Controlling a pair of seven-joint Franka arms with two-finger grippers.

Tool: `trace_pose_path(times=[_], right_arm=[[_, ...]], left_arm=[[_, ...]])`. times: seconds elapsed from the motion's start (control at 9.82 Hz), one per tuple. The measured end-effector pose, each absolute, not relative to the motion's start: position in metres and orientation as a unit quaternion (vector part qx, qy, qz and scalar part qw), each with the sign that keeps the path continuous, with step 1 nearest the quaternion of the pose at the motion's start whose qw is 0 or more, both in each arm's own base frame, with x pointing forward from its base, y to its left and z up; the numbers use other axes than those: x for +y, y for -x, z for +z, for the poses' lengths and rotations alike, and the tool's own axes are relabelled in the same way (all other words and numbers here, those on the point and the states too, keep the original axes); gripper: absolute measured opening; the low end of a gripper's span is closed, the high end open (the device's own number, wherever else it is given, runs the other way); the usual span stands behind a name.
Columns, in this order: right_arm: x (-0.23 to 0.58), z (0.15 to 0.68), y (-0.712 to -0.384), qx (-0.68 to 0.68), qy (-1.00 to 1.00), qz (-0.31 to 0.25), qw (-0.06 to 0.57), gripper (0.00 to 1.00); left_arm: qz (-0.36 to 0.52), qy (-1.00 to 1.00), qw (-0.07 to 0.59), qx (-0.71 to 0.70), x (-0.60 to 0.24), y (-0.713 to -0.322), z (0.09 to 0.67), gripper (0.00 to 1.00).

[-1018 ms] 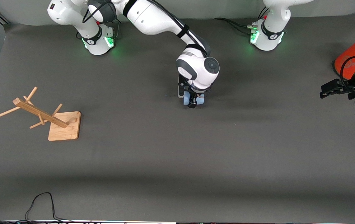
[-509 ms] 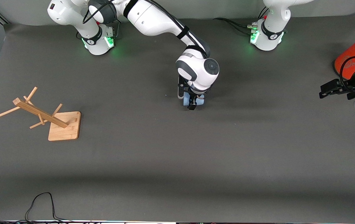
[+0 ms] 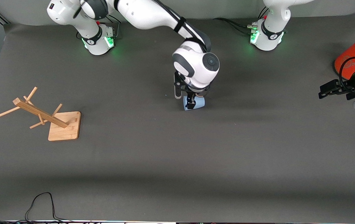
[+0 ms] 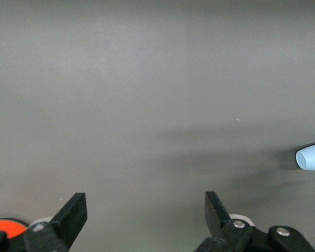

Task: Rotate and upright cup with both arms
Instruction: 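Lower the cup onto its side and open the right gripper, then withdraw the right gripper while the left gripper reaches toward the cup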

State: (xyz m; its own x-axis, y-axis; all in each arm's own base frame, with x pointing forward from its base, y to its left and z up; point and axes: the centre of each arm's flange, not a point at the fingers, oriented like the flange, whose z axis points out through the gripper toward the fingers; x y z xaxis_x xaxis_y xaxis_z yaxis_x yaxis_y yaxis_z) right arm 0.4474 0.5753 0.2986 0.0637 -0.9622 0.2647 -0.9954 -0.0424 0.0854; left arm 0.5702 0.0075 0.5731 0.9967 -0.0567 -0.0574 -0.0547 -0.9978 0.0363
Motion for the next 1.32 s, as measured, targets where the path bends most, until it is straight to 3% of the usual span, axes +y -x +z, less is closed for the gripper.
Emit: trace_pose_path(times=[0.31, 0.61, 0.92, 1.32], right_arm=[[0.530, 0.394, -0.459, -0.627, -0.762, 0.029, 0.157, 1.00], [0.429, 0.492, -0.500, -0.538, -0.825, -0.032, 0.171, 1.00], [0.298, 0.560, -0.540, -0.461, -0.874, -0.083, 0.132, 1.00], [0.115, 0.600, -0.554, -0.332, -0.933, -0.128, 0.060, 1.00]], left_arm=[[-0.029, -0.999, 0.019, -0.034, -0.001, -0.572, 0.570, 1.00], [-0.021, -0.999, 0.020, -0.026, -0.005, -0.575, 0.571, 1.00], [-0.022, -1.000, 0.020, -0.010, -0.045, -0.575, 0.569, 1.00], [-0.024, -0.999, 0.014, 0.019, -0.117, -0.565, 0.569, 1.00]])
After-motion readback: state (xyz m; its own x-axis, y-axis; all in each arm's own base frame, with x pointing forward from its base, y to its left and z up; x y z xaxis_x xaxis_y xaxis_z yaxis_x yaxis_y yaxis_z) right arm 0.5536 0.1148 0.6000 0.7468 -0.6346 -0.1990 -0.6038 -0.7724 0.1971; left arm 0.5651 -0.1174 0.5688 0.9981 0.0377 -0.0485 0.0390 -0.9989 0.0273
